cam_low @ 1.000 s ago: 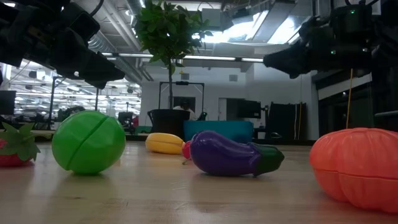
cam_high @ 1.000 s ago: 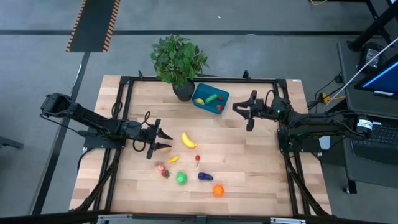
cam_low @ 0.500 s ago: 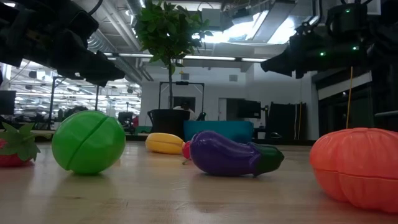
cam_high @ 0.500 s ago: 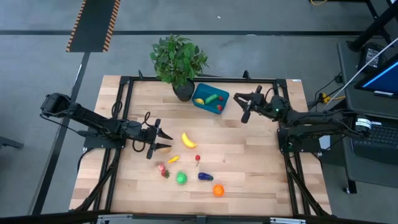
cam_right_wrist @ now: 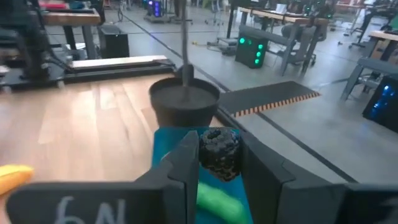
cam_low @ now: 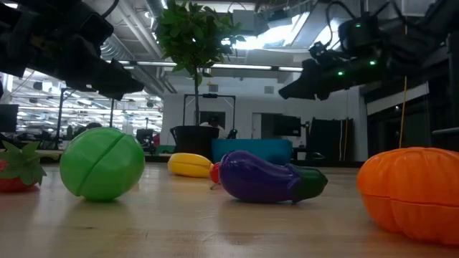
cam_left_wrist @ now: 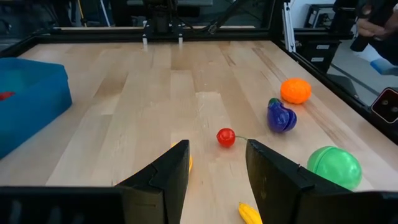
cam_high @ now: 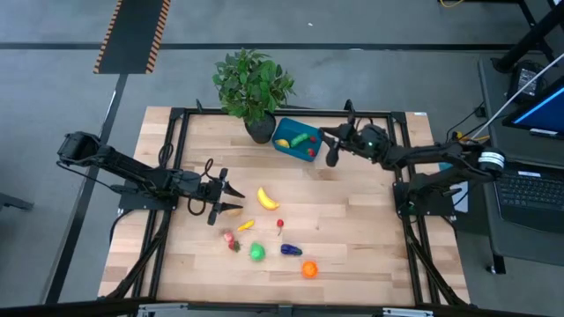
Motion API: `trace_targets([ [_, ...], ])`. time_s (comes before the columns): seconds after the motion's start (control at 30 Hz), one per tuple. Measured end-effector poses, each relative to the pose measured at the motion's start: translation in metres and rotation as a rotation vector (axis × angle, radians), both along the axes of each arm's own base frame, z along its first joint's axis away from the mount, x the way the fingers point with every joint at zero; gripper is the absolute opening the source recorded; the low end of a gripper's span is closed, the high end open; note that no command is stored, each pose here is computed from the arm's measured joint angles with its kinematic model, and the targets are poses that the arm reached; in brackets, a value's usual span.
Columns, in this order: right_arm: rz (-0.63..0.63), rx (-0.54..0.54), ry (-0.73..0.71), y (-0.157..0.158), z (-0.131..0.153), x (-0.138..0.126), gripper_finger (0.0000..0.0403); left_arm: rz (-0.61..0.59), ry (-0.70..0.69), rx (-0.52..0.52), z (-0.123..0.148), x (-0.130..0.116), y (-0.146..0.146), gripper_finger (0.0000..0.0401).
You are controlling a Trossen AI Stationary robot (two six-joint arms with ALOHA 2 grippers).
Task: Pick and placing Produce into tupperware
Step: Put the black raspberry into the blue container
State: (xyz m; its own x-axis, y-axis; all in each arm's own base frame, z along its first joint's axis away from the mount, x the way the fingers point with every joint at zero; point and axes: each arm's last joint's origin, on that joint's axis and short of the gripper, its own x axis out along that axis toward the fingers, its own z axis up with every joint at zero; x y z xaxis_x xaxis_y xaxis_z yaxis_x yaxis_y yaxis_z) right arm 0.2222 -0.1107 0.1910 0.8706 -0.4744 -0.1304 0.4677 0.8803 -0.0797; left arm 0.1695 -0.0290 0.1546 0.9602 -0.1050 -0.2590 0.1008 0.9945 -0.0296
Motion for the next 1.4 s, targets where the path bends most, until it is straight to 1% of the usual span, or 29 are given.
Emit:
trace_targets([
  [0.2, -0.015, -0.011, -0.005, -0.015, 0.009, 0.017, 0.0095, 0.000, 0.001, 0.001, 0.000, 0.000, 0.000, 0.0151],
  [0.37, -0.028, -0.010, 0.066, -0.028, 0.014, 0.029, 0.0095, 0.000, 0.002, 0.001, 0.000, 0.000, 0.000, 0.0151],
  [0.47, 0.009, -0.016, 0.069, -0.035, 0.019, 0.034, 0.0095, 0.000, 0.003, 0.001, 0.000, 0.000, 0.000, 0.0151],
  [0.57, 0.041, 0.008, 0.097, -0.042, 0.024, 0.037, 0.0096, 0.000, 0.009, 0.002, -0.001, 0.000, 0.000, 0.0151],
  [0.67, 0.077, 0.062, 0.164, -0.050, 0.029, 0.039, 0.0096, 0.000, 0.010, 0.002, -0.001, 0.000, 0.000, 0.0151],
  [0.77, 0.170, 0.168, 0.255, -0.056, 0.034, 0.039, 0.0096, 0.000, 0.010, 0.002, -0.001, 0.000, 0.000, 0.0151],
  [0.87, 0.211, 0.219, 0.364, -0.059, 0.041, 0.040, 0.0095, 0.000, 0.010, 0.002, -0.001, 0.000, 0.000, 0.0151],
  [1.03, 0.255, 0.227, 0.506, -0.059, 0.055, 0.041, 0.0095, 0.000, 0.010, 0.002, -0.001, 0.000, 0.000, 0.0151],
  [1.13, 0.282, 0.264, 0.576, -0.057, 0.062, 0.039, 0.0095, 0.000, 0.010, 0.001, -0.001, 0.000, 0.000, 0.0151],
  [1.3, 0.310, 0.281, 0.624, -0.055, 0.066, 0.037, 0.0095, 0.000, 0.009, 0.001, -0.001, 0.000, 0.000, 0.0151],
  [1.4, 0.331, 0.257, 0.640, -0.055, 0.066, 0.036, 0.0095, 0.000, 0.008, 0.001, -0.001, 0.000, 0.000, 0.0151],
])
